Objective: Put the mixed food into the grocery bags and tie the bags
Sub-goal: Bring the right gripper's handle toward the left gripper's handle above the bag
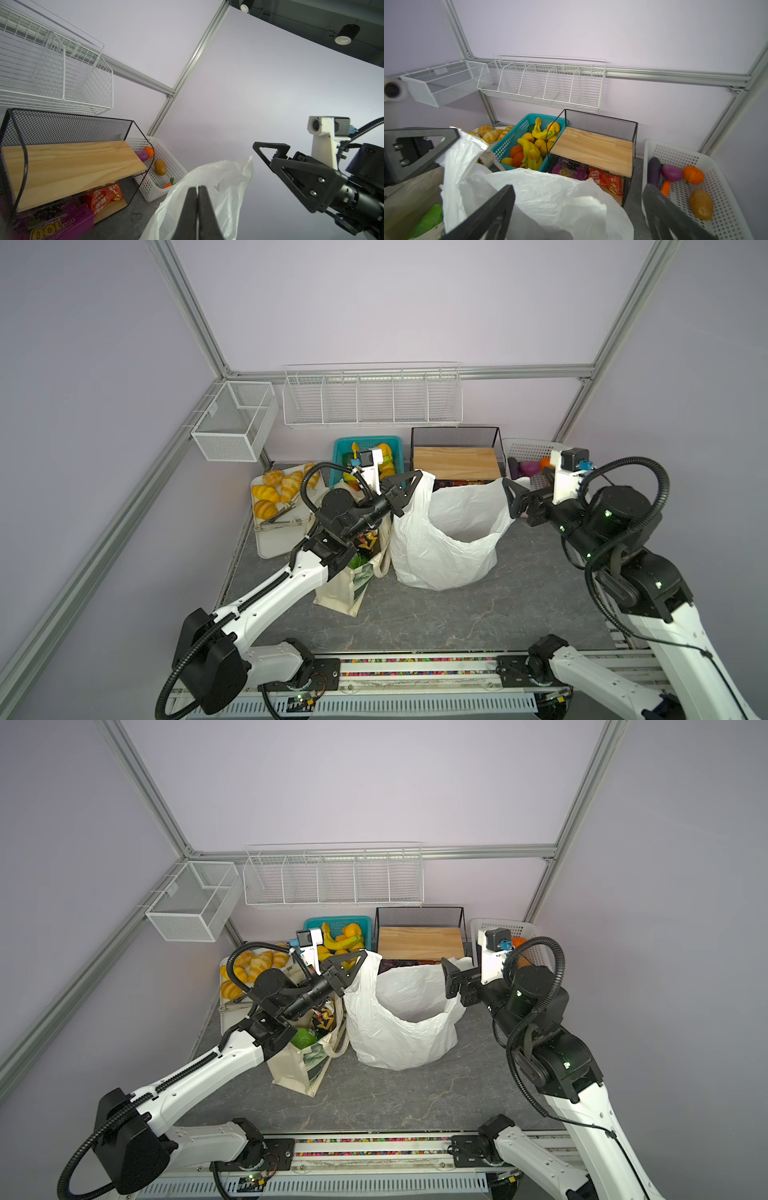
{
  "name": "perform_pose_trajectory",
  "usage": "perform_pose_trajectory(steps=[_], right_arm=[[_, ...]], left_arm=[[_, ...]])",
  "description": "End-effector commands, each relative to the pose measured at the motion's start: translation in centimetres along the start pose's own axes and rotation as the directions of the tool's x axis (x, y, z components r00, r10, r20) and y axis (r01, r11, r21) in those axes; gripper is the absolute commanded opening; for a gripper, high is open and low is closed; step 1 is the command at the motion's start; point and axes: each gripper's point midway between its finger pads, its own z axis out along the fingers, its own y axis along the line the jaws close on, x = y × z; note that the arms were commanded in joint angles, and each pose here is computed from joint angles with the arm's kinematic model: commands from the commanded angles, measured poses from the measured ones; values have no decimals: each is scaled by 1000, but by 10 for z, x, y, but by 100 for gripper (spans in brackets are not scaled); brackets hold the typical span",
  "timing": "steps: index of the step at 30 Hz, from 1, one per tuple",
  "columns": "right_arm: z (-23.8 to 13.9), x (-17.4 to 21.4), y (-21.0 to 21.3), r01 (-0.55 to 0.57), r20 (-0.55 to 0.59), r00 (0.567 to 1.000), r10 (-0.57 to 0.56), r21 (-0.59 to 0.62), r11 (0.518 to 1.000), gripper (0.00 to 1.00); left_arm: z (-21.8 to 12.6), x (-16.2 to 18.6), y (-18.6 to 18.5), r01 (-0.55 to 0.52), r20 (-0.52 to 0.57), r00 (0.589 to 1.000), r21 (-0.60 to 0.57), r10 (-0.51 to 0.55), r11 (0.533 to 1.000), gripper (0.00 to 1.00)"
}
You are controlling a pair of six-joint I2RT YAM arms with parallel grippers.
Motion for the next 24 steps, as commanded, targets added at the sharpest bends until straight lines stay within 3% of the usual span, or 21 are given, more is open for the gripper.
perform_pose_trajectory(steps=[1, 7, 14, 24], right_arm=[[9, -19, 36, 84, 50, 996, -77, -159, 984, 98], [27, 4, 117, 198, 66, 980, -188, -445, 874, 99], [49, 54, 161, 266, 106, 961, -254, -594, 760, 92], [101, 88, 156, 286, 117, 956, -270, -585, 759, 88]], left_arm=[[-6, -14, -3, 52, 64, 997, 1, -52, 999, 0], [-9, -15, 0, 77, 76, 994, -16, -76, 997, 0], [-12, -20, -3, 85, 81, 993, -25, -83, 996, 0], [-15, -21, -8, 94, 71, 993, -18, -93, 995, 0]])
